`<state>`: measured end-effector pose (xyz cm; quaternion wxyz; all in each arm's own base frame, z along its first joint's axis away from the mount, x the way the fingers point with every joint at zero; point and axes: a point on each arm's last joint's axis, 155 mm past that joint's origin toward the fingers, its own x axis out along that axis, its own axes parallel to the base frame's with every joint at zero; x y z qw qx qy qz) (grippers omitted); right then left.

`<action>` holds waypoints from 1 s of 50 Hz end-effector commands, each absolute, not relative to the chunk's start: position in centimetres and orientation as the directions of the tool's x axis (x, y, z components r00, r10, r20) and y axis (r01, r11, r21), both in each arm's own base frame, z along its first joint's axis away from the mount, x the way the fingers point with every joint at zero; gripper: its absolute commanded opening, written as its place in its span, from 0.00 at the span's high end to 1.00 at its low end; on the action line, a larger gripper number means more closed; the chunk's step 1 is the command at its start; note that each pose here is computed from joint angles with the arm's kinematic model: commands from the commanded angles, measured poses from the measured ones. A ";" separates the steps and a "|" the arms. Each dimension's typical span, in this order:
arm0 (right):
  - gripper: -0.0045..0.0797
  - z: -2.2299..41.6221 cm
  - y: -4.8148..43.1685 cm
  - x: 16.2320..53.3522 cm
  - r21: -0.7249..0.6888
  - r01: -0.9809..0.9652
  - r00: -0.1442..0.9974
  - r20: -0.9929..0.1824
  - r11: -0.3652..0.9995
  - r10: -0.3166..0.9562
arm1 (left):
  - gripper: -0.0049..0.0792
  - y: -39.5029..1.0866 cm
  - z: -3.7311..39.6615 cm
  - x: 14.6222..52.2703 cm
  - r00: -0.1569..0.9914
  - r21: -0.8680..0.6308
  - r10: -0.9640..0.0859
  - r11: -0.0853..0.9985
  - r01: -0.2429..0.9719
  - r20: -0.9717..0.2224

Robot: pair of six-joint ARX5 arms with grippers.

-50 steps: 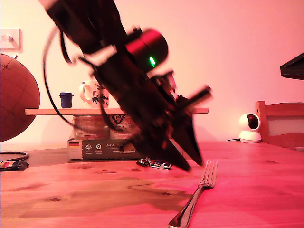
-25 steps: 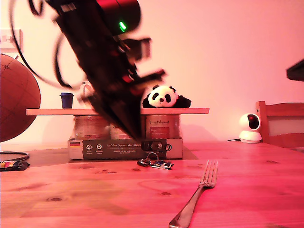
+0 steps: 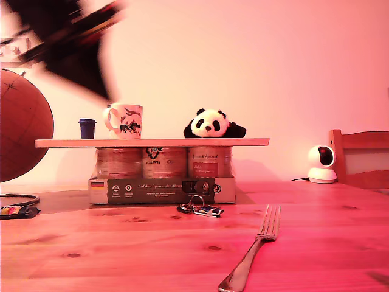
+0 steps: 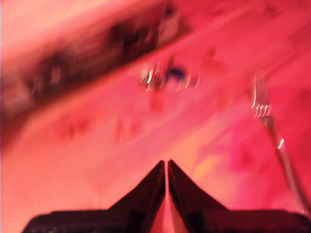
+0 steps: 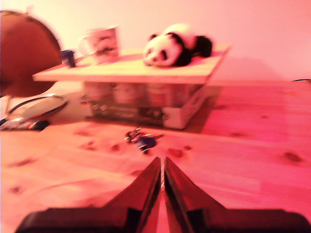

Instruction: Slide the metallic fork to the right

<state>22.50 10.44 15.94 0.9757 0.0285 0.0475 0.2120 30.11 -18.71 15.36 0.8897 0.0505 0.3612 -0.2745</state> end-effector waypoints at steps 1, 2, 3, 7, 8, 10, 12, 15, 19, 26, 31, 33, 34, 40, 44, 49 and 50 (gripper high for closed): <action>0.96 17.4 10.2 22.5 0.075 -0.413 0.908 -0.037 0.907 0.417 | 0.97 -18.1 15.7 29.5 0.614 -0.096 -0.468 0.837 0.538 -0.635; 0.96 17.6 10.2 22.5 0.074 -0.419 0.906 -0.031 0.905 0.422 | 0.97 -17.8 15.7 29.4 0.623 -0.095 -0.467 0.840 0.534 -0.627; 0.96 17.7 10.2 22.5 0.073 -0.421 0.905 -0.028 0.904 0.424 | 0.97 -17.5 15.7 29.2 0.631 -0.095 -0.467 0.842 0.530 -0.620; 0.96 17.8 9.8 22.6 0.075 -0.412 0.909 -0.031 0.908 0.415 | 0.97 -16.5 15.8 28.7 0.661 -0.091 -0.465 0.851 0.517 -0.589; 0.96 17.7 9.6 22.6 0.079 -0.407 0.911 -0.036 0.910 0.410 | 0.97 -16.3 15.9 28.5 0.669 -0.091 -0.465 0.853 0.514 -0.580; 0.96 17.7 9.3 22.7 0.079 -0.401 0.913 -0.040 0.913 0.405 | 0.97 -15.9 15.9 28.2 0.679 -0.094 -0.469 0.854 0.512 -0.565; 0.96 17.7 9.2 22.7 0.076 -0.402 0.913 -0.047 0.912 0.406 | 0.97 -15.5 16.0 27.9 0.687 -0.094 -0.472 0.855 0.511 -0.552; 0.96 17.7 9.0 22.7 0.075 -0.403 0.912 -0.050 0.912 0.407 | 0.97 -14.8 16.1 27.4 0.704 -0.083 -0.470 0.857 0.509 -0.532; 0.96 18.1 9.0 22.6 0.076 -0.420 0.905 -0.040 0.904 0.424 | 0.97 -13.7 16.2 27.0 0.731 -0.083 -0.461 0.868 0.490 -0.504; 0.96 18.4 8.9 22.5 0.053 -0.432 0.901 -0.032 0.900 0.434 | 0.97 -11.3 16.7 26.6 0.796 -0.074 -0.414 0.901 0.428 -0.441; 0.96 18.4 8.9 22.5 0.054 -0.438 0.898 -0.031 0.898 0.439 | 0.97 -9.6 17.4 26.5 0.841 -0.082 -0.376 0.923 0.375 -0.388; 0.96 18.4 8.8 22.5 0.052 -0.434 0.899 -0.031 0.899 0.436 | 0.97 -9.0 17.6 26.4 0.854 -0.082 -0.365 0.929 0.361 -0.371; 0.96 18.4 8.8 22.5 0.042 -0.433 0.900 -0.031 0.900 0.435 | 0.97 -8.7 17.7 26.4 0.860 -0.081 -0.356 0.932 0.352 -0.366; 0.96 18.5 8.7 22.6 0.005 -0.430 0.903 -0.025 0.903 0.430 | 0.97 -7.4 18.3 25.9 0.889 -0.117 -0.321 0.947 0.298 -0.327; 0.96 18.5 8.6 22.6 0.004 -0.423 0.906 -0.025 0.906 0.423 | 0.97 -7.0 18.7 25.4 0.899 -0.137 -0.314 0.949 0.284 -0.307; 0.96 18.3 8.6 22.6 0.006 -0.423 0.906 -0.032 0.906 0.423 | 0.97 -6.8 18.6 24.9 0.906 -0.135 -0.308 0.951 0.280 -0.289; 0.96 18.2 8.6 22.6 0.008 -0.423 0.905 -0.036 0.906 0.423 | 0.97 -6.8 18.6 24.9 0.909 -0.133 -0.306 0.951 0.278 -0.283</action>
